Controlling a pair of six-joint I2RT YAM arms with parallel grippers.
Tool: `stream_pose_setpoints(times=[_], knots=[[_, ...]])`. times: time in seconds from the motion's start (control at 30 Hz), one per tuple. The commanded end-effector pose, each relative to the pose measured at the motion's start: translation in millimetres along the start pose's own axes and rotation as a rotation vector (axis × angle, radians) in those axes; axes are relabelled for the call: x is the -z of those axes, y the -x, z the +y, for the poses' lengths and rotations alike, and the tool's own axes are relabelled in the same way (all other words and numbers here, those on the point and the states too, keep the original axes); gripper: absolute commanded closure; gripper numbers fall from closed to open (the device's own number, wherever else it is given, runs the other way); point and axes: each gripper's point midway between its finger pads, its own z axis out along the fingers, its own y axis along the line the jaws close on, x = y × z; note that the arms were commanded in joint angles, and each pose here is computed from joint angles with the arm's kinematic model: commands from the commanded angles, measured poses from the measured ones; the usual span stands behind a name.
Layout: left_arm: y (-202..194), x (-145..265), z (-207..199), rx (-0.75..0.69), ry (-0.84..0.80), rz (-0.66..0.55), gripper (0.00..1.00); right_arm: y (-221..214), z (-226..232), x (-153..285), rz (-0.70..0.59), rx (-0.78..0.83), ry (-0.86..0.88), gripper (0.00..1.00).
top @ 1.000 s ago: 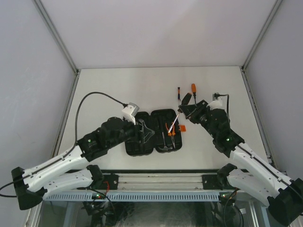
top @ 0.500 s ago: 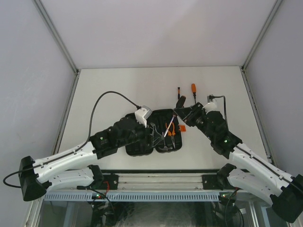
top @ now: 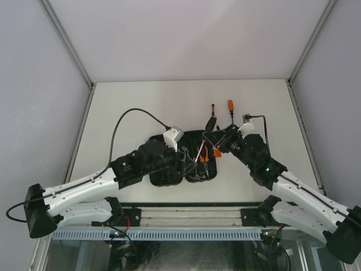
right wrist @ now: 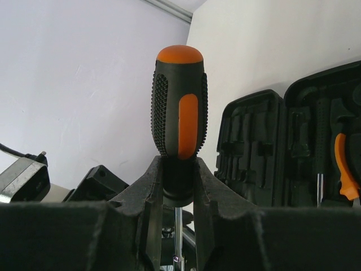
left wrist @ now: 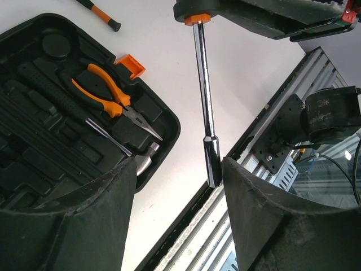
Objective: Sort the tools into containers
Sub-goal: Pick up the screwdriver from the center of the board.
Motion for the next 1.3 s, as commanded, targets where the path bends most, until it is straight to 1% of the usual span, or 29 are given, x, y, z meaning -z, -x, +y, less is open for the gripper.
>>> stream_pose_setpoints(times=[0.0,0.13,0.23,0.3,0.33,0.37,0.4,0.47,0.6,0.83,0.87,0.9,0.93,0.97,1.03,1.07,1.17,1.27], knots=[[26,1,-25,0.004,-0.082,-0.057,0.34,5,30,7,-0.006,0.001,0.112,1.0],[24,-2,-36,0.002,-0.142,-0.038,0.34,3,34,8,0.009,0.022,0.137,1.0],[23,-4,-40,0.001,-0.163,-0.03,0.38,2,37,8,0.018,0.036,0.154,1.0],[24,-4,-41,0.001,-0.165,-0.029,0.44,0,38,8,0.026,0.039,0.162,1.0],[23,-5,-40,0.0,-0.162,-0.029,0.5,-1,38,8,0.032,0.042,0.166,1.0],[24,-4,-40,0.001,-0.162,-0.031,0.52,-1,39,8,0.035,0.045,0.17,1.0],[24,-4,-39,-0.001,-0.159,-0.033,0.57,-2,39,8,0.04,0.047,0.17,1.0],[24,-4,-38,-0.001,-0.154,-0.037,0.64,-4,37,8,0.045,0.052,0.164,1.0],[25,-4,-36,-0.001,-0.146,-0.043,0.73,-3,33,8,0.042,0.059,0.15,1.0],[23,-4,-31,0.005,-0.121,-0.044,0.94,-3,29,6,0.039,0.063,0.131,1.0],[22,-4,-31,0.007,-0.12,-0.044,0.95,-3,28,6,0.038,0.062,0.124,1.0],[21,-4,-31,0.008,-0.121,-0.042,0.91,-3,25,6,0.036,0.063,0.115,1.0],[21,-4,-30,0.009,-0.121,-0.04,0.8,-2,24,6,0.032,0.063,0.109,1.0],[20,-4,-29,0.011,-0.114,-0.038,0.72,-1,22,6,0.026,0.062,0.099,1.0],[19,-3,-28,0.015,-0.108,-0.04,0.59,2,19,7,0.008,0.066,0.078,1.0],[19,-2,-26,0.019,-0.101,-0.042,0.54,4,15,7,-0.004,0.07,0.06,1.0],[19,3,-21,0.022,-0.078,-0.053,0.44,13,2,9,-0.054,0.087,-0.005,1.0],[18,7,-12,0.031,-0.037,-0.067,0.4,24,-15,13,-0.112,0.118,-0.085,1.0]])
